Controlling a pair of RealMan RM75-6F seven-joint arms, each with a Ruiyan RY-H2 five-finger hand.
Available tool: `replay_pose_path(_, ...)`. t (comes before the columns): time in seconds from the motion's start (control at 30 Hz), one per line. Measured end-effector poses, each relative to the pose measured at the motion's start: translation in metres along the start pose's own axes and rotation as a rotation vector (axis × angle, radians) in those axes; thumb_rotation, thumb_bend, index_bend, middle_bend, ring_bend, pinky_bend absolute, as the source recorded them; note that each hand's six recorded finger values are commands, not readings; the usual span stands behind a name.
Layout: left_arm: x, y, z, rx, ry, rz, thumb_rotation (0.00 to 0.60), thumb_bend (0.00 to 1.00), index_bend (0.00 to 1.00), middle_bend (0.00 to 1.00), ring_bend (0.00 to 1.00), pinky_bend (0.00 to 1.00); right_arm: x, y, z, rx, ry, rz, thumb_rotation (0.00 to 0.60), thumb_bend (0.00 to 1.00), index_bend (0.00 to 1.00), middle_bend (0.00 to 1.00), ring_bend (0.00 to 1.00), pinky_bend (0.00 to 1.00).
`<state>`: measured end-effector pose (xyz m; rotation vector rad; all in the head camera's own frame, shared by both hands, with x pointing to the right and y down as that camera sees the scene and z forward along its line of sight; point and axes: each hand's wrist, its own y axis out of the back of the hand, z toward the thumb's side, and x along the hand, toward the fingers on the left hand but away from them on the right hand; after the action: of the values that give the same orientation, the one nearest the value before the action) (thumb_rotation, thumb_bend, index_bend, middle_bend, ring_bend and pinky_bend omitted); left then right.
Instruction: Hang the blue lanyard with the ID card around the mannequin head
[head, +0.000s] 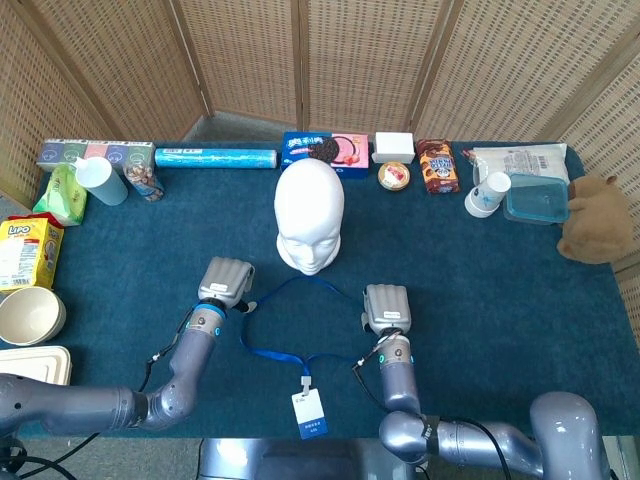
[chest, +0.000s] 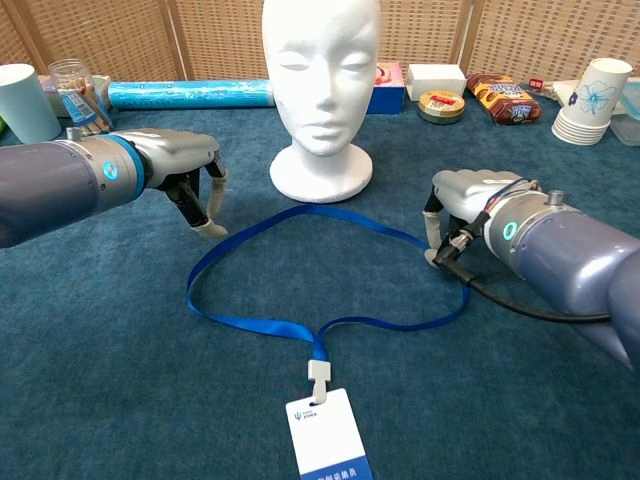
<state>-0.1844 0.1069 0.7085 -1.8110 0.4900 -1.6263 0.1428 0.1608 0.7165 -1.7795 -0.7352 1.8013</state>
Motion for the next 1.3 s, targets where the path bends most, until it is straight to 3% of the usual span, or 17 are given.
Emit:
replay_pose_path(0.4,-0.001,0.002,0.013,-0.001,-0.01,-0.005,0.498,0.32,0.56,1.0,1.0,1.0,0.0,0.001,-0.008,-0.014,-0.01,0.006,0.594,0.48,0.6,1.0,1.0,1.0)
replay_pose_path(1.3,0.007,-0.014,0.022,0.002,0.014,-0.059,0.499,0.32,0.56,1.0,1.0,1.0,-0.001,-0.004,-0.017,-0.024,-0.022,0.028,0.6,0.48,0.61,1.0,1.0,1.0)
